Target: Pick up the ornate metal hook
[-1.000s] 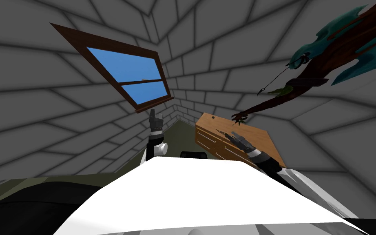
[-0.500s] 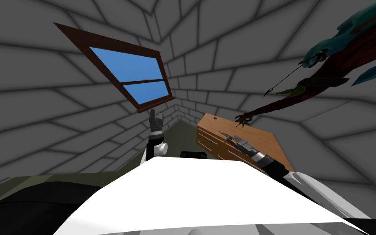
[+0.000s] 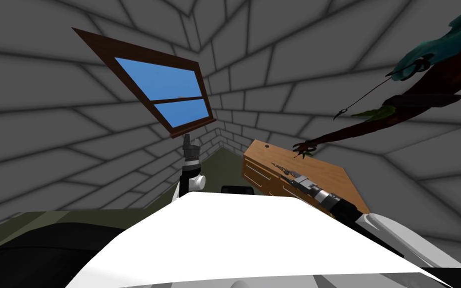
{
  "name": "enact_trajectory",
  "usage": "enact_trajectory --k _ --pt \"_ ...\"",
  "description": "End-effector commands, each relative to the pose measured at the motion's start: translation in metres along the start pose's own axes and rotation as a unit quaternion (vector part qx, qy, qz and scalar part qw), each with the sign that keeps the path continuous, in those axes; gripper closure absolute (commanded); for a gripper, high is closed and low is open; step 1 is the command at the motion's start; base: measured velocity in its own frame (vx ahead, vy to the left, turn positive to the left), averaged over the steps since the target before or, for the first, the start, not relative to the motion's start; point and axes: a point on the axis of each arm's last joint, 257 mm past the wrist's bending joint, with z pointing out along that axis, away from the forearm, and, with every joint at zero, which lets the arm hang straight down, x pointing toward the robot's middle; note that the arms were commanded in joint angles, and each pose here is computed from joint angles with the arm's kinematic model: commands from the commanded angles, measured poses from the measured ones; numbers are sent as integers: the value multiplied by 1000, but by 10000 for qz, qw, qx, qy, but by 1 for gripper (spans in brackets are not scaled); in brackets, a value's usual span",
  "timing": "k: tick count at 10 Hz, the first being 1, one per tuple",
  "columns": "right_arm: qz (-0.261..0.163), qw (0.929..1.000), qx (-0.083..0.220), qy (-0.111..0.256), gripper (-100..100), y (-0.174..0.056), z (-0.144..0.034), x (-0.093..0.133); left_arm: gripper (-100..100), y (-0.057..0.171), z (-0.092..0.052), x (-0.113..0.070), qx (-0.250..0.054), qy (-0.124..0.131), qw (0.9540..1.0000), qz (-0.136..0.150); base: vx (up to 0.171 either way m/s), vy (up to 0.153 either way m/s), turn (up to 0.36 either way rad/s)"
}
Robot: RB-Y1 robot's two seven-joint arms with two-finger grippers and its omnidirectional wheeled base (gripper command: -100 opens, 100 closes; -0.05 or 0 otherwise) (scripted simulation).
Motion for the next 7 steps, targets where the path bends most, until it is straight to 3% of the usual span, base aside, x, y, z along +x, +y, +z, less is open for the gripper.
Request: enact_trajectory --k 1,4,7 --pt "-212 9991 105 340 -100 -17 -8 16 0 0 0 0 0 0 10000 0 38 37 90" --pt "-537 9956 167 752 -100 -30 -17 38 0 0 0 0 0 0 10000 0 34 32 54" --pt "-905 9866 308 1322 -100 -58 -34 67 0 0 0 0 0 0 10000 0 31 31 80"
